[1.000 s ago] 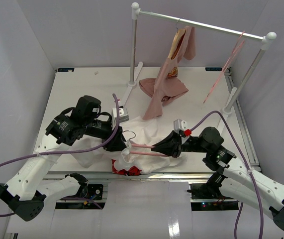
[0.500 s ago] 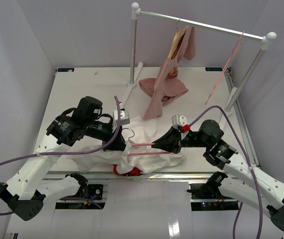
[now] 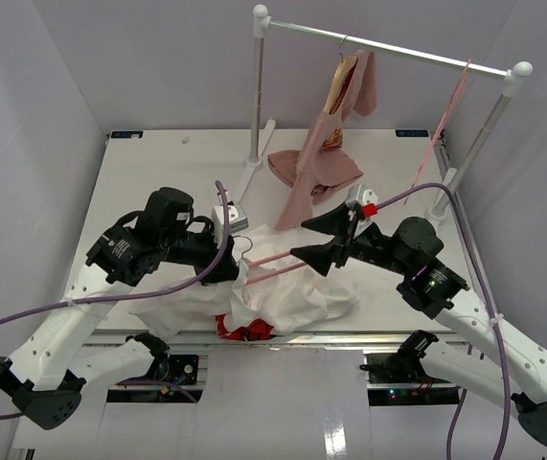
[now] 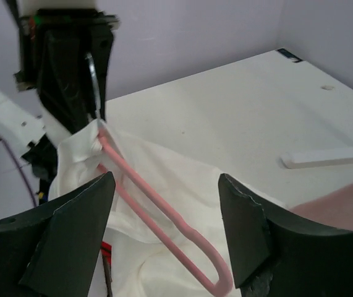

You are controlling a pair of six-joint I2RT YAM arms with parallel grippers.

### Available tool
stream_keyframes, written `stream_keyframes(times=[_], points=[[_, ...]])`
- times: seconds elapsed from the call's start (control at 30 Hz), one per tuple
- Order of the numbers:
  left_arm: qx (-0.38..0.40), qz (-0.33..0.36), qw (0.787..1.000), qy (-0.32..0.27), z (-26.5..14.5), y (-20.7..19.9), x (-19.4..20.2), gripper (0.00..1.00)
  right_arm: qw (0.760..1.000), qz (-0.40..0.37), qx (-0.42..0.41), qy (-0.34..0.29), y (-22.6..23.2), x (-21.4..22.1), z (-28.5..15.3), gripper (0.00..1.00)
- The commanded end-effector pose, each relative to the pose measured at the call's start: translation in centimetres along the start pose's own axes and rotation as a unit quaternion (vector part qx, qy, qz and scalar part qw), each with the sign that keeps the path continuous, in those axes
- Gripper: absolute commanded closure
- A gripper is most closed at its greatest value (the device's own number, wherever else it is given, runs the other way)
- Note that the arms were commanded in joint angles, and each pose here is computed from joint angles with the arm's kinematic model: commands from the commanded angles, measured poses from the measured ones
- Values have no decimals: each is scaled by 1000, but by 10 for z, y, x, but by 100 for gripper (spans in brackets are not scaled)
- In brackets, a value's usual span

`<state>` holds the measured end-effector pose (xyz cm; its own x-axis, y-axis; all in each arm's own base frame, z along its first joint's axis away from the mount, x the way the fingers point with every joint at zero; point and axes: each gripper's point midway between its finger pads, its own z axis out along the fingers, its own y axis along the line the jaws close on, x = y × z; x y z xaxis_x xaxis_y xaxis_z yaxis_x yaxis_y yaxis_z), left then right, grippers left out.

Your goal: Place the t-shirt on the hanger

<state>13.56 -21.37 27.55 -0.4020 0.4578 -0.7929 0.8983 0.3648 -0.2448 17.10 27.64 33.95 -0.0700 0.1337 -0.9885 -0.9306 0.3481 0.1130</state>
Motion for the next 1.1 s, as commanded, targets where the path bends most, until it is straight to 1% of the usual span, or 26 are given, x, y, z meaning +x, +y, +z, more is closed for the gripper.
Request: stream_keyframes(times=[0.0, 0.1, 0.23, 0.3, 0.5, 0.57, 0.67, 0.77, 0.83, 0.97, 1.03, 1.07], points=[[-114, -15, 990, -87, -28, 22, -32, 100, 986, 60, 153, -30, -43, -21, -17, 25], [-142, -38, 982, -120, -36, 27, -41, 100, 984, 91, 149, -29, -40, -13, -16, 27], [-132, -33, 975, -177, -50, 13, -51, 100, 983, 128, 130, 10, -40, 22, 3, 33], [-124, -29, 972, -196, -53, 9, -54, 100, 982, 144, 124, 23, -40, 36, 11, 34], [-103, -28, 969, -222, -50, 1, -49, 100, 980, 161, 112, 30, -31, 63, 41, 38], [-107, -32, 969, -221, -48, 4, -46, 100, 981, 162, 102, 22, -22, 62, 51, 38], [-112, -37, 968, -222, -47, 6, -43, 100, 982, 166, 83, 26, -4, 70, 69, 39], [-111, -38, 967, -228, -50, 4, -44, 100, 981, 168, 92, 32, 1, 78, 85, 39], [-110, -37, 965, -235, -53, 2, -46, 100, 979, 173, 96, 49, 5, 92, 92, 40], [-111, -34, 963, -245, -60, -2, -48, 100, 975, 179, 119, 61, 2, 115, 94, 43], [-110, -32, 962, -248, -62, -3, -49, 100, 974, 185, 118, 58, 3, 120, 93, 59], [-110, -32, 962, -248, -62, -3, -49, 100, 973, 184, 128, 55, 0, 120, 91, 75]])
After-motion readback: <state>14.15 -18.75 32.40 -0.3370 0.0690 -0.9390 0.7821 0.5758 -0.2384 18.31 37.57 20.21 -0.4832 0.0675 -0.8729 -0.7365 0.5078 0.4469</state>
